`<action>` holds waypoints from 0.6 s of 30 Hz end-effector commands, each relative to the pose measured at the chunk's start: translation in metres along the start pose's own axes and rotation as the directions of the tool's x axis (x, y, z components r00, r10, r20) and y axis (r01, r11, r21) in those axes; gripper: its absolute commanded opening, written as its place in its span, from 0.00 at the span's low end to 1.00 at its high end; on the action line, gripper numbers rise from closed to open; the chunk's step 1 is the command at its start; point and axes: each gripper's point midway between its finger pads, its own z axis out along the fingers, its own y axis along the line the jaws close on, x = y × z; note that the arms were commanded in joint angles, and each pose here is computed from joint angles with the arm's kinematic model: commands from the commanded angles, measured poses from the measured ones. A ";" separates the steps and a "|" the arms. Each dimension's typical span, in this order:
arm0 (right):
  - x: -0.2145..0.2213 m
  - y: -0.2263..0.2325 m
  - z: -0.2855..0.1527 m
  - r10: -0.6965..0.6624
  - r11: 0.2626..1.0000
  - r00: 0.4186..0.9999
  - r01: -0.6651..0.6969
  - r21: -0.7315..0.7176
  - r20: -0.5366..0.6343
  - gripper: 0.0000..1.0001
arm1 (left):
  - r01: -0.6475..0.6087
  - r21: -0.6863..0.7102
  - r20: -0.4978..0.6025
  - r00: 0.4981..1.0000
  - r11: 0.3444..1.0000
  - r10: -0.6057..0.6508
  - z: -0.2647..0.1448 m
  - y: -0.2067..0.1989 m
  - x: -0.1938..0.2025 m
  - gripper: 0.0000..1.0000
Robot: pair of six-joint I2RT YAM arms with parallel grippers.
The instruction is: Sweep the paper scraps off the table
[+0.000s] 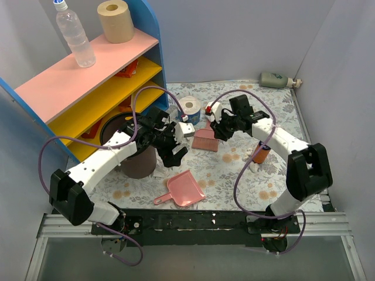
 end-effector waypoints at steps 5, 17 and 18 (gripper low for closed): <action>-0.004 -0.025 0.044 0.123 0.991 0.992 -0.121 0.066 -0.027 0.47 | -0.034 -0.054 0.070 0.997 0.998 0.038 -0.021 0.003 -0.022 0.87; 0.046 -0.010 0.069 0.520 0.848 0.847 -0.496 0.185 -0.113 0.53 | -0.039 -0.099 0.068 0.997 0.994 0.046 -0.023 0.013 -0.029 0.88; 0.050 -0.009 0.071 0.530 0.842 0.839 -0.505 0.192 -0.119 0.53 | -0.040 -0.102 0.065 0.997 0.994 0.047 -0.023 0.014 -0.029 0.88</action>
